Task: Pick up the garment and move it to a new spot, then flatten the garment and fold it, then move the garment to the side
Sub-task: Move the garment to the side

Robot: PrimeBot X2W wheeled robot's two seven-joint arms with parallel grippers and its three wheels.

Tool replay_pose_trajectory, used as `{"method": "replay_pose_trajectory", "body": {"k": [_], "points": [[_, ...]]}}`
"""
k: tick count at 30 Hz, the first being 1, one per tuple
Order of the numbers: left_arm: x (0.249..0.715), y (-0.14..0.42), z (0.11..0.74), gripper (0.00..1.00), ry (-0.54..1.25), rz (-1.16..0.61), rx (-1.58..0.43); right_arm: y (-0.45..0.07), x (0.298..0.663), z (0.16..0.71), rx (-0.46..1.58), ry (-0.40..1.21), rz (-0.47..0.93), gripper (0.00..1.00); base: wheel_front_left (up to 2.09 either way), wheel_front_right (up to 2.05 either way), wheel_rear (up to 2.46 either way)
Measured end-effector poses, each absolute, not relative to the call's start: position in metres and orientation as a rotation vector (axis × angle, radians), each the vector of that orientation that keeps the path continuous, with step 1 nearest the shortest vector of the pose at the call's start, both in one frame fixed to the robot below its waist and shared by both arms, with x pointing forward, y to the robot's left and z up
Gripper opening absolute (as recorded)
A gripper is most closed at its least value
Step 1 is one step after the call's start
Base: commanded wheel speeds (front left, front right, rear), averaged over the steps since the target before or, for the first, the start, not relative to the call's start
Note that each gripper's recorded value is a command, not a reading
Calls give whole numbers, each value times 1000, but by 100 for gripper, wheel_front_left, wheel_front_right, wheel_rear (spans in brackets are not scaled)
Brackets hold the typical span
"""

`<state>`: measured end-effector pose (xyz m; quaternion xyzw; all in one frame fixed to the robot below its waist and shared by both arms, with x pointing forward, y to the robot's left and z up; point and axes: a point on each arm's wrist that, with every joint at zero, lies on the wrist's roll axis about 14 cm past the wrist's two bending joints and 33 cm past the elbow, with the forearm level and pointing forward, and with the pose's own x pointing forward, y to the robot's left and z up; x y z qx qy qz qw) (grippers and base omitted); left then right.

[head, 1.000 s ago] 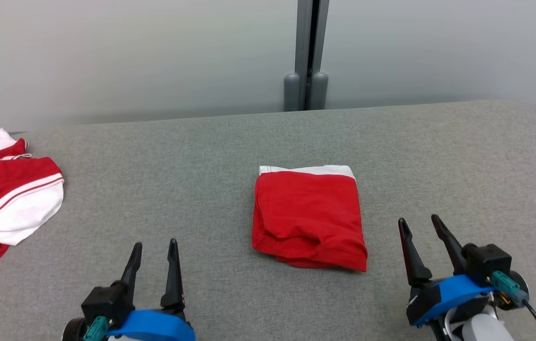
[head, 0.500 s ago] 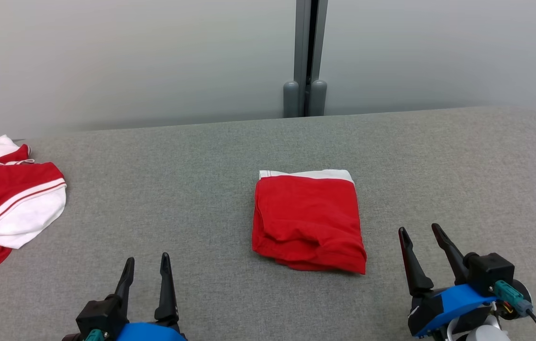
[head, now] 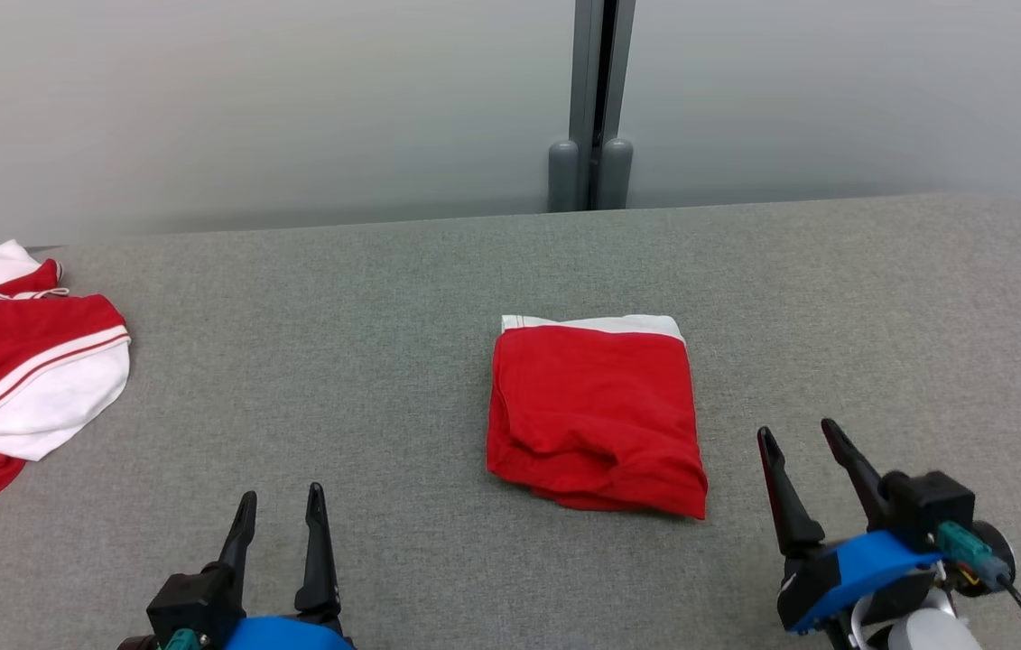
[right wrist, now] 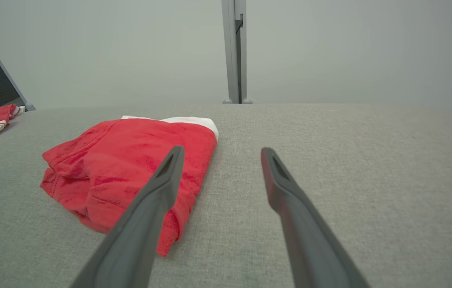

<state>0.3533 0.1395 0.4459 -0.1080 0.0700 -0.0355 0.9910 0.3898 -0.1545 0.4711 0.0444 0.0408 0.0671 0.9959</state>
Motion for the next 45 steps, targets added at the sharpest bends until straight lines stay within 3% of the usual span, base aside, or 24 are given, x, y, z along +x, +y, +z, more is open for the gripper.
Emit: {"method": "replay_pose_trajectory", "body": {"k": [6, 13, 20, 26, 30, 31, 32, 33, 34, 39, 45], "points": [[358, 145, 444, 100, 143, -56, -208, -155, 430, 500, 18, 60, 140, 100, 0, 0, 0], [356, 159, 439, 100, 152, -12, -208, -151, 469, 485, 8, 317, 162, 100, 0, 0, 0], [353, 177, 433, 100, 169, 53, -207, -134, 472, 427, 56, 668, 217, 100, 0, 0, 0], [353, 190, 426, 100, 186, 98, -204, -111, 466, 385, 91, 854, 278, 100, 0, 0, 0], [356, 195, 424, 100, 191, 115, -202, -99, 472, 376, 100, 878, 305, 100, 0, 0, 0], [357, 196, 422, 100, 194, 116, -199, -97, 474, 374, 103, 879, 307, 80, 0, 0, 0], [357, 196, 421, 100, 196, 117, -197, -96, 475, 372, 102, 880, 311, 41, 0, 0, 0], [358, 195, 421, 100, 197, 113, -195, -95, 476, 372, 101, 874, 313, 25, 0, 0, 0], [359, 194, 421, 100, 197, 104, -192, -95, 479, 373, 100, 860, 312, 0, 0, 0, 0], [377, 177, 424, 100, 180, 39, -182, -109, 486, 377, 98, 793, 283, 0, 0, 0, 0], [404, 133, 421, 100, 177, -105, -191, -178, 487, 384, 68, 727, 148, 0, 0, 0, 0]]}}
